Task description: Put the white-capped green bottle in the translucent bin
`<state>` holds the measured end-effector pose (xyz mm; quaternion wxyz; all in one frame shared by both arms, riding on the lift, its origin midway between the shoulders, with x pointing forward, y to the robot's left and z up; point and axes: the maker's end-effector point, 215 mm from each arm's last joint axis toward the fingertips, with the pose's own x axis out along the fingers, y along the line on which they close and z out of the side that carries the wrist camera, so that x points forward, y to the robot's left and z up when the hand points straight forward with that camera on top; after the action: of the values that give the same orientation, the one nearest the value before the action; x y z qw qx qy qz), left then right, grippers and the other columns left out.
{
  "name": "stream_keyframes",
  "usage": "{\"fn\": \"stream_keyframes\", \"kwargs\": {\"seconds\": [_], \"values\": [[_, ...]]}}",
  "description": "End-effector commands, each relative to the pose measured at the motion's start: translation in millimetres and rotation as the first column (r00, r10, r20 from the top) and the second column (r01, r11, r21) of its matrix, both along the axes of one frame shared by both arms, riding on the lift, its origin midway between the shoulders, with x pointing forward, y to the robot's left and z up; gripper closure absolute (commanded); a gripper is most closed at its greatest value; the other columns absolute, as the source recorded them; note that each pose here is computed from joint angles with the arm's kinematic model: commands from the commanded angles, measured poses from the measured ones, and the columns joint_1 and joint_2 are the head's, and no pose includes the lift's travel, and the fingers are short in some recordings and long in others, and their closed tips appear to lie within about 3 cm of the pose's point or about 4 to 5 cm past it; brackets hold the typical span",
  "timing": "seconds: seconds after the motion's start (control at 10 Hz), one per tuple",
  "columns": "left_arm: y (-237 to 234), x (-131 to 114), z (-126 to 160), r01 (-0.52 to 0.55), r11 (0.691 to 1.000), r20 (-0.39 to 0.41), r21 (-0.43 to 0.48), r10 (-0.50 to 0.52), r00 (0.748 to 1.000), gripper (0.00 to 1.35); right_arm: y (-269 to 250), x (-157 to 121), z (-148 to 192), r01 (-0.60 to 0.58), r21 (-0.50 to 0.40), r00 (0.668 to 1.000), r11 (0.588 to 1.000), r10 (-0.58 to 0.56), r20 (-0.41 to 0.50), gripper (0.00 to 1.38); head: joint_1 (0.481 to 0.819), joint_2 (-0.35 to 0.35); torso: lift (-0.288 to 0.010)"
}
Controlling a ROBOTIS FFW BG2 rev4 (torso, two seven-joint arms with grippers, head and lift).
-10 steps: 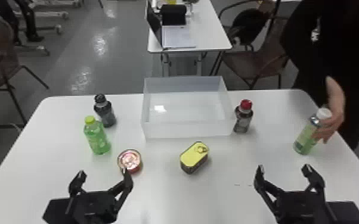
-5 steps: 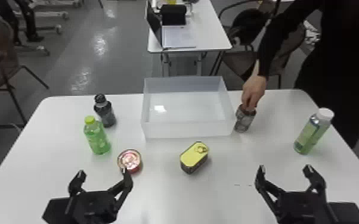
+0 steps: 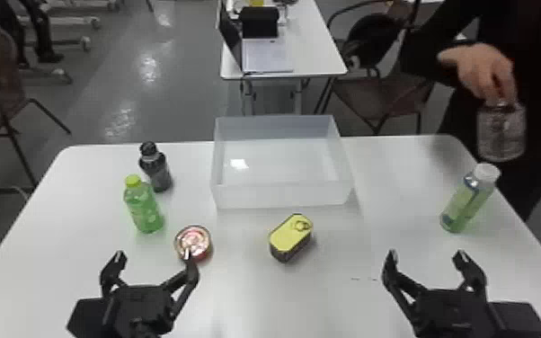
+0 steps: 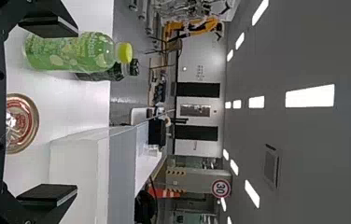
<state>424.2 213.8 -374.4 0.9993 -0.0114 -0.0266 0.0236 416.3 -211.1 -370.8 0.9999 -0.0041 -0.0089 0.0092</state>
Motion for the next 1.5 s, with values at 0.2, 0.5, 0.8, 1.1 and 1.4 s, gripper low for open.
{"fn": "stream_keyframes", "kwargs": {"seconds": [0.2,0.5,0.8,1.1,1.4], "values": [[-3.2,3.4,0.9,0.024,1.0,0.0,0.017,-0.024,1.0,0.13,-0.4,0.3,-1.3,0.001,0.004,1.0,1.0,-0.001,-0.005,0.18,0.695,-0.001,-0.079],[-0.9,1.4,-0.8,0.013,1.0,-0.004,0.014,-0.013,1.0,0.13,-0.6,0.4,-0.5,0.0,0.002,1.0,1.0,0.0,-0.003,0.18,0.695,0.001,-0.079],[0.0,0.9,-1.6,0.009,1.0,-0.006,0.008,-0.009,1.0,0.13,-0.5,0.4,-0.5,0.0,0.003,1.0,1.0,0.0,-0.003,0.18,0.695,0.002,-0.079],[1.0,0.3,-1.8,0.007,1.0,-0.006,0.007,-0.007,1.0,0.13,-0.8,0.3,-1.4,0.001,0.006,1.0,1.0,-0.001,-0.005,0.18,0.695,0.003,-0.079],[3.1,-0.8,-1.2,-0.001,1.0,-0.003,0.0,0.001,1.0,0.13,-1.1,0.7,-1.6,0.001,0.006,1.0,1.0,-0.001,-0.005,0.18,0.695,0.004,-0.079]]}}
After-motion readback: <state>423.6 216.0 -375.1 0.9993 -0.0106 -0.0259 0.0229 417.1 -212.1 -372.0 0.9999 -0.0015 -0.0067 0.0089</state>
